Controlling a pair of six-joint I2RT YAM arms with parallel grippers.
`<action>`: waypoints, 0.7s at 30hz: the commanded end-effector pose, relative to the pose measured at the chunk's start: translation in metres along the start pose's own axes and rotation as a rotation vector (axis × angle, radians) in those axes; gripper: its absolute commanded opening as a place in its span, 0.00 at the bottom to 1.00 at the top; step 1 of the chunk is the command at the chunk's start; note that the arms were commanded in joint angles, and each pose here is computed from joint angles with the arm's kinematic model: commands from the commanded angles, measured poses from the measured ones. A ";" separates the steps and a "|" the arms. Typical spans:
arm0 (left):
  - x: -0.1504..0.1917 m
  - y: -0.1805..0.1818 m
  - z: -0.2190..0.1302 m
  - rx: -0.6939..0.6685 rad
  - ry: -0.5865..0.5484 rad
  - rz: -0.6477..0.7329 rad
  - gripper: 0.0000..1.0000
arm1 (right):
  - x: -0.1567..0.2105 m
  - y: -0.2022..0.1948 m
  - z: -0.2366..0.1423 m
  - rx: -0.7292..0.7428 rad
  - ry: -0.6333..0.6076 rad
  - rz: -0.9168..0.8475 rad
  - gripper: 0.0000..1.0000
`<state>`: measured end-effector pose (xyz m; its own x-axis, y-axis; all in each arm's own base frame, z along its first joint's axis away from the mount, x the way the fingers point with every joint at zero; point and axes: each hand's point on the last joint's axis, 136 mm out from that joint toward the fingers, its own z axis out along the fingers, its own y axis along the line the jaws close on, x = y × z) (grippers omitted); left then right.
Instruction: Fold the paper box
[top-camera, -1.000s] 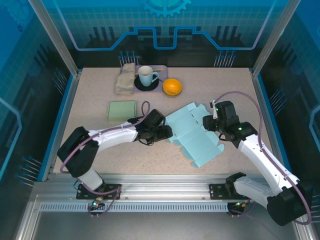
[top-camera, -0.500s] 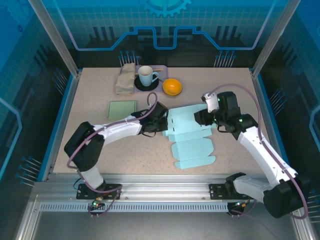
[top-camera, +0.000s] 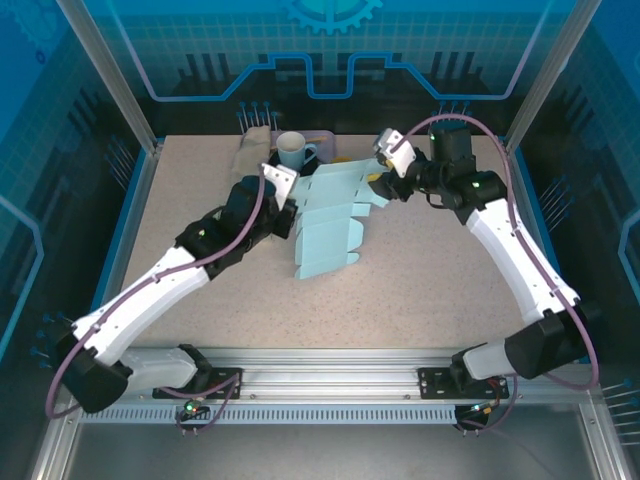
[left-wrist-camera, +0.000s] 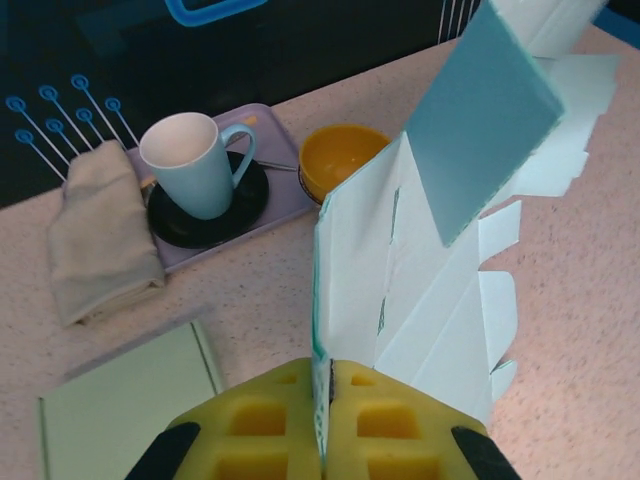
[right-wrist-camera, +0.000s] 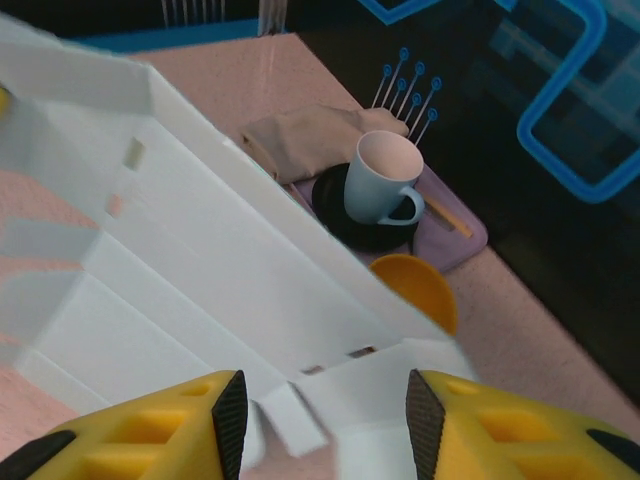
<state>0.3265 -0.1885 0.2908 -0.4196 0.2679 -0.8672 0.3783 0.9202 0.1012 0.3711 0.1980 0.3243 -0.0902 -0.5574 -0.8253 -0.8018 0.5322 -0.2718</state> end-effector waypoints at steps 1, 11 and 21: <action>0.007 0.006 -0.008 -0.020 -0.038 0.139 0.00 | 0.006 0.018 0.003 -0.086 0.025 -0.232 0.49; 0.018 0.011 -0.025 -0.023 -0.109 0.134 0.00 | 0.023 0.058 0.024 -0.263 0.039 -0.451 0.53; 0.025 0.010 -0.020 -0.022 -0.099 0.127 0.00 | 0.037 0.068 0.034 -0.305 0.136 -0.479 0.52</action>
<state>0.2978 -0.1653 0.2639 -0.3340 0.3960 -0.8554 0.4283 0.8722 0.2365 0.3393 0.2348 0.2568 0.2505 -0.7594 -0.6004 -0.9027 0.0410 -0.4284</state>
